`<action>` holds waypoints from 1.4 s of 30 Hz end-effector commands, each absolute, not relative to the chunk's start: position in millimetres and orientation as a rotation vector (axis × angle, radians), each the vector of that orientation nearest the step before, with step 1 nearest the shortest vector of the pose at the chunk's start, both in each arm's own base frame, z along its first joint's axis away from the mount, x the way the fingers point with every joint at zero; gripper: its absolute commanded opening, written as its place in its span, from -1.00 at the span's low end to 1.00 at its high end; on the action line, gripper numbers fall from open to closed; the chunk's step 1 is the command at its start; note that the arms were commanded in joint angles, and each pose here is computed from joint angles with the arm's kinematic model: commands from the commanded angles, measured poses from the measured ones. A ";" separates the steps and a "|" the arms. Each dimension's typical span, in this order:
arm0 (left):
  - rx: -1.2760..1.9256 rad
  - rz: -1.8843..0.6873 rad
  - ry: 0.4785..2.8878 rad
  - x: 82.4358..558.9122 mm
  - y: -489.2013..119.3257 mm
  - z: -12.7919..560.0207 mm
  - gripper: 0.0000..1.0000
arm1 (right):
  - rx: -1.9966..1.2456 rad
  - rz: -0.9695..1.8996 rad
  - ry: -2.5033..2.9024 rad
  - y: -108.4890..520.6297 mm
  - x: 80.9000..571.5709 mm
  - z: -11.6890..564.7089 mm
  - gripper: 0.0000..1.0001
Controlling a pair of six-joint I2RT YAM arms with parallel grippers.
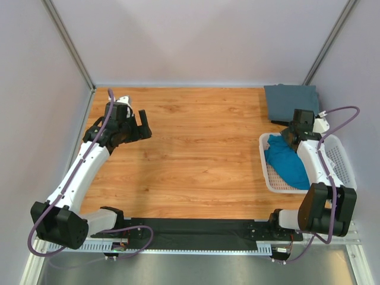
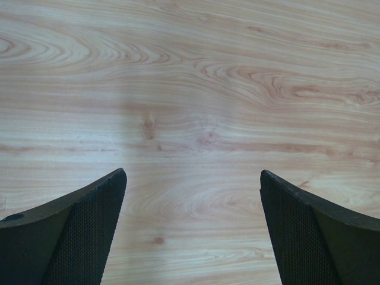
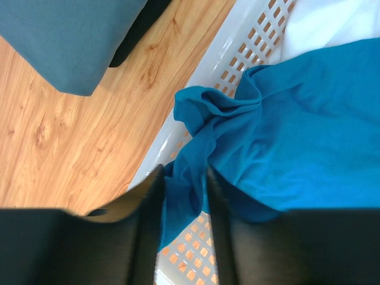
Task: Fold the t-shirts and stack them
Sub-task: Grab the tshirt from the pile
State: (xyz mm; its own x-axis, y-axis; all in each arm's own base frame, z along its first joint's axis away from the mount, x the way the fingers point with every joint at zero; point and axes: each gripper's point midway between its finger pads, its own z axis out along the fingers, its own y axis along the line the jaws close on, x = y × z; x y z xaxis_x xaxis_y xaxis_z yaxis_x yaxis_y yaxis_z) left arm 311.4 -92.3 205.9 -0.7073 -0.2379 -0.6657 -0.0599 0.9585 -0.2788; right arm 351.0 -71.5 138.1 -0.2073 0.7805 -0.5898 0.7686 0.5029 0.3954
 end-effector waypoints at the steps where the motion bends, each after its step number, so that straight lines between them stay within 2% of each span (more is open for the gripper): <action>1: -0.213 -0.315 2.278 317.8 -90.9 228.6 0.99 | 1.273 0.025 1.937 -76.0 358.4 151.4 -0.20; 3: -0.215 -0.311 2.274 317.0 -89.9 228.8 0.99 | 1.277 0.028 1.959 -73.8 356.7 147.5 -0.10; 9: -0.210 -0.323 2.277 316.3 -91.6 228.0 0.99 | 1.319 0.066 1.999 -66.0 358.1 130.4 -0.10; 12: -0.214 -0.313 2.273 314.9 -89.6 228.9 0.99 | 1.318 0.080 2.006 -64.3 361.8 125.9 -0.32; 13: -0.214 -0.314 2.270 314.5 -89.5 229.8 0.99 | 1.321 0.080 2.006 -64.3 361.9 125.8 -0.75; 14: -0.217 -0.312 2.273 314.1 -89.2 229.3 0.99 | 1.324 0.081 1.998 -64.8 362.4 130.5 -0.99; 16: -0.220 -0.315 2.265 313.3 -88.9 231.7 0.99 | 1.315 0.065 1.988 -66.9 360.3 138.7 -0.99; 19: -0.228 -0.318 2.253 313.6 -88.6 232.7 0.99 | 1.280 0.058 1.926 -71.9 357.6 168.8 -0.99; 24: -0.213 -0.346 2.251 317.7 -94.0 232.7 0.99 | 1.131 0.139 1.759 -70.6 356.7 251.9 -0.99; 28: -0.200 -0.353 2.240 321.4 -95.7 235.2 0.99 | 0.806 0.204 1.670 -55.0 370.9 349.2 -0.99; 30: -0.199 -0.351 2.239 321.9 -95.5 235.1 0.99 | 0.706 0.224 1.672 -42.6 380.8 373.0 -0.99; 31: -0.198 -0.353 2.237 322.1 -95.9 235.0 0.99 | 0.625 0.267 1.615 -32.3 383.8 411.5 -0.99; 35: -0.201 -0.355 2.234 319.0 -95.2 236.0 0.99 | 0.314 0.386 1.533 22.2 405.4 483.4 -0.99; 37: -0.200 -0.358 2.225 318.0 -95.0 238.5 0.99 | 0.207 0.448 1.528 41.4 412.0 501.2 -0.99; 38: -0.194 -0.359 2.215 316.6 -94.4 242.1 0.99 | 0.121 0.504 1.497 67.3 417.1 527.5 -0.99; 41: -0.187 -0.364 2.187 312.8 -93.3 251.3 0.99 | -0.062 0.615 1.517 124.1 425.4 537.9 -0.99; 42: -0.185 -0.362 2.178 311.7 -92.4 254.0 0.99 | -0.137 0.599 1.455 137.3 417.4 561.2 -0.99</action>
State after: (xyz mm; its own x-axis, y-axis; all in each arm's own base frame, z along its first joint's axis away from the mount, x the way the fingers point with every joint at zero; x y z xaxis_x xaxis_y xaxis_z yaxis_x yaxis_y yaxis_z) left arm 311.1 -93.0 223.3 -0.6634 -0.2482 -0.7059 -0.0375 0.9532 -0.3000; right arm 430.1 76.2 530.3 -0.0290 0.4236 -0.9054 -0.2213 0.8806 0.4190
